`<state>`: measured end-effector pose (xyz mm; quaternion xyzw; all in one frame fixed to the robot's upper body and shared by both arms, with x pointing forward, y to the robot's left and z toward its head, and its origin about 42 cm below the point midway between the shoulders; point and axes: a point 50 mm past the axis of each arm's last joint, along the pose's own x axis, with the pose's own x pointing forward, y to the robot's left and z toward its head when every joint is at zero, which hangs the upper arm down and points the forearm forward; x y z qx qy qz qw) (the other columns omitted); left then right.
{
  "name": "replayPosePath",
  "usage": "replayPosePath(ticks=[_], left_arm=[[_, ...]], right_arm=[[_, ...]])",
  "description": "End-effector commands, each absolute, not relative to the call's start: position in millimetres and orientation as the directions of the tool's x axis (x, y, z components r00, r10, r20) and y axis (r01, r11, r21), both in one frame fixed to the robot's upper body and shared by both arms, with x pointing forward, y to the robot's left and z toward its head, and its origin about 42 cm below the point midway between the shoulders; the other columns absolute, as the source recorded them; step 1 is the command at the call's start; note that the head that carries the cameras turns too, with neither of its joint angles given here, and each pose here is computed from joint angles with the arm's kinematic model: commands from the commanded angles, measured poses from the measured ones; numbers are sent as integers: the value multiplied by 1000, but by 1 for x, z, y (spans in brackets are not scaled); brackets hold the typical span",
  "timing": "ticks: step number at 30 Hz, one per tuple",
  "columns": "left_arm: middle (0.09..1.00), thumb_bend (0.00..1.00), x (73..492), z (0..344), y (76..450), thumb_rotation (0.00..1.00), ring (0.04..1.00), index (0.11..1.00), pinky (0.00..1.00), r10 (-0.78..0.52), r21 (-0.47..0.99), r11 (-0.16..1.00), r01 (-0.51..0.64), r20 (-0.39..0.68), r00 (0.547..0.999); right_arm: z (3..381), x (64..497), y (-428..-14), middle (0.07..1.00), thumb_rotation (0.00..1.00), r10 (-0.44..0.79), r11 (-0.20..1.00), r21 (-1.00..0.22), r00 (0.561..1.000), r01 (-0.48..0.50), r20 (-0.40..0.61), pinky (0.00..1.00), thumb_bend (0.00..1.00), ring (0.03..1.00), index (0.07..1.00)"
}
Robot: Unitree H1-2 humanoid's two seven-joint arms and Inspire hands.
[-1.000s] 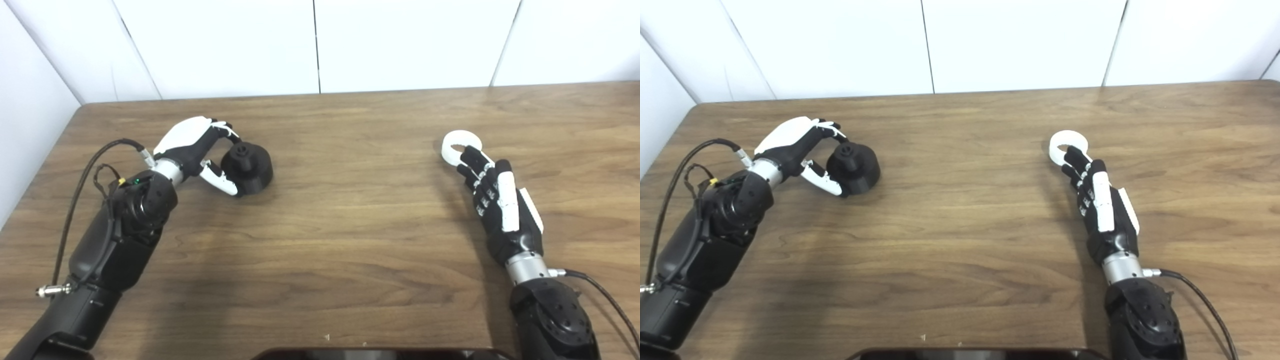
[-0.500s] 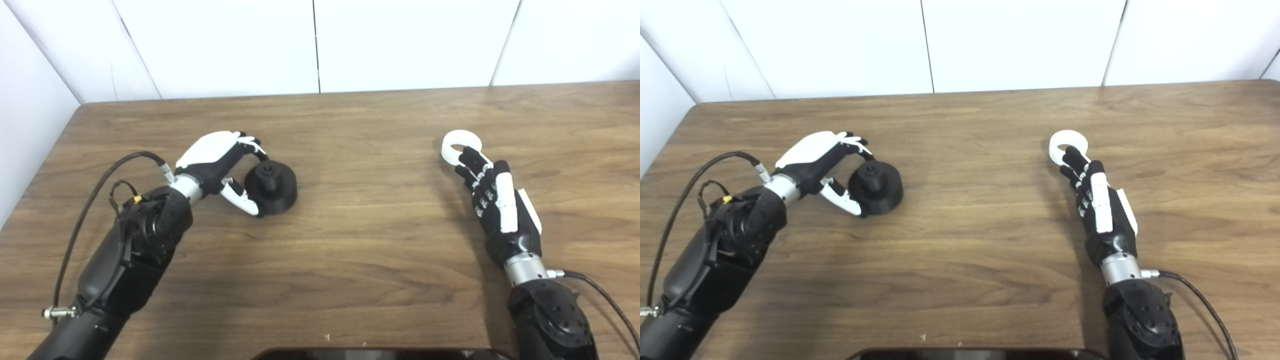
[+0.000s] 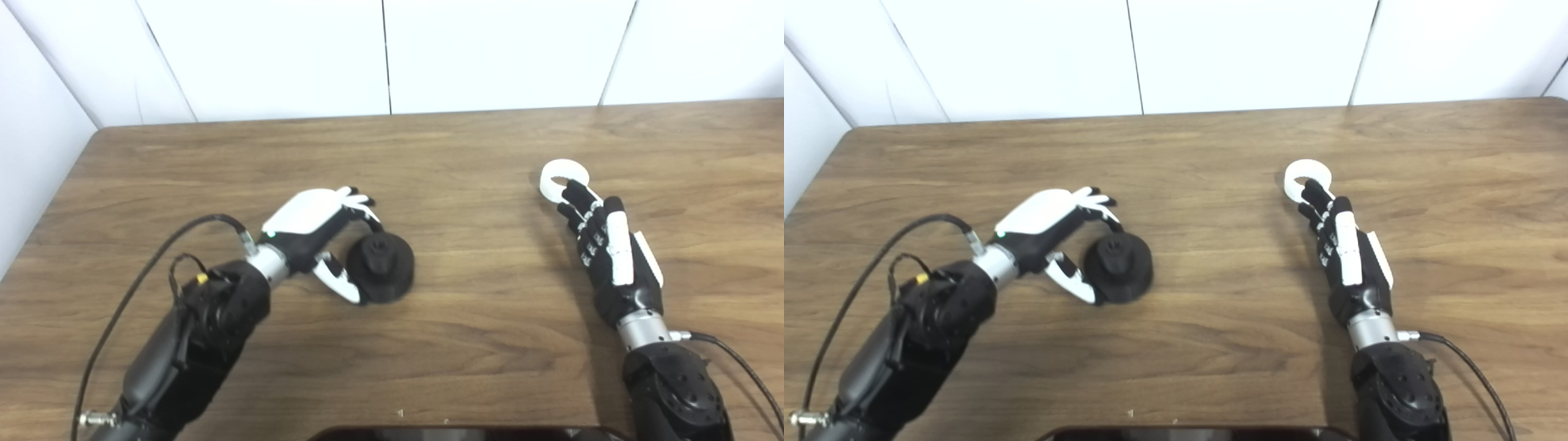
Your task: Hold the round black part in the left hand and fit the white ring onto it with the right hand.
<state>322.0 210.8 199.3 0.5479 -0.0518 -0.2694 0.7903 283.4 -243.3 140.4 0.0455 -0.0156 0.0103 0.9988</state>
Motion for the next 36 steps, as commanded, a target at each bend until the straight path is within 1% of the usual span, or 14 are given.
replayPosePath(ticks=[1,5,11,18,23,25,27,28,29,31,32,33,34,36], left_arm=[[938,845,319,214,204,190,1000,664,922,-518,914,253,317,-149,842],[945,829,310,211,196,203,1000,671,944,-539,910,258,325,-144,830],[939,845,300,207,185,207,1000,663,925,-569,906,270,326,-123,813],[942,848,291,203,173,167,1000,662,909,-598,900,271,342,-121,792],[935,852,290,198,169,165,1000,656,962,-604,902,269,339,-116,789],[936,849,290,198,169,168,1000,657,956,-602,903,268,335,-115,790],[935,852,291,198,169,168,1000,655,960,-603,906,266,329,-110,790],[935,851,292,198,169,168,1000,655,962,-603,907,265,327,-109,790],[936,848,292,198,169,170,1000,656,963,-603,908,263,327,-110,790],[936,845,293,198,170,172,1000,659,956,-601,908,262,328,-113,791],[937,843,294,198,171,172,1000,661,953,-599,908,261,329,-114,792],[936,845,295,198,171,166,1000,661,943,-598,908,260,329,-116,793],[936,847,295,197,171,160,1000,662,932,-597,908,260,329,-117,794],[937,851,296,196,171,155,1000,663,918,-596,908,259,330,-118,794]], right_arm=[[157,289,-239,907,1000,22,995,89,994,-32,110,1000,543,912,881],[158,288,-240,911,1000,22,996,84,994,-31,108,1000,551,924,886],[158,288,-241,909,1000,19,996,87,994,-29,110,1000,565,921,886],[160,290,-243,906,1000,17,996,83,993,-26,116,1000,569,915,885],[162,292,-244,908,1000,16,997,69,992,-25,124,1000,559,913,880],[163,292,-245,914,1000,20,998,63,992,-28,128,1000,554,922,885],[167,293,-246,903,953,19,997,69,990,-29,141,932,546,896,880],[170,294,-247,896,877,16,996,85,988,-29,154,884,540,876,877],[174,295,-248,889,784,12,995,96,985,-29,171,842,531,857,872],[185,297,-251,873,549,0,998,62,980,-12,198,761,545,825,861],[192,298,-255,871,489,-10,999,-46,977,20,213,743,562,823,859],[200,300,-260,859,488,-17,983,-173,973,58,230,721,612,817,847],[208,303,-264,856,485,-19,956,-280,969,90,246,748,646,828,839],[221,309,-272,857,465,-13,894,-427,962,133,273,782,681,843,830]])
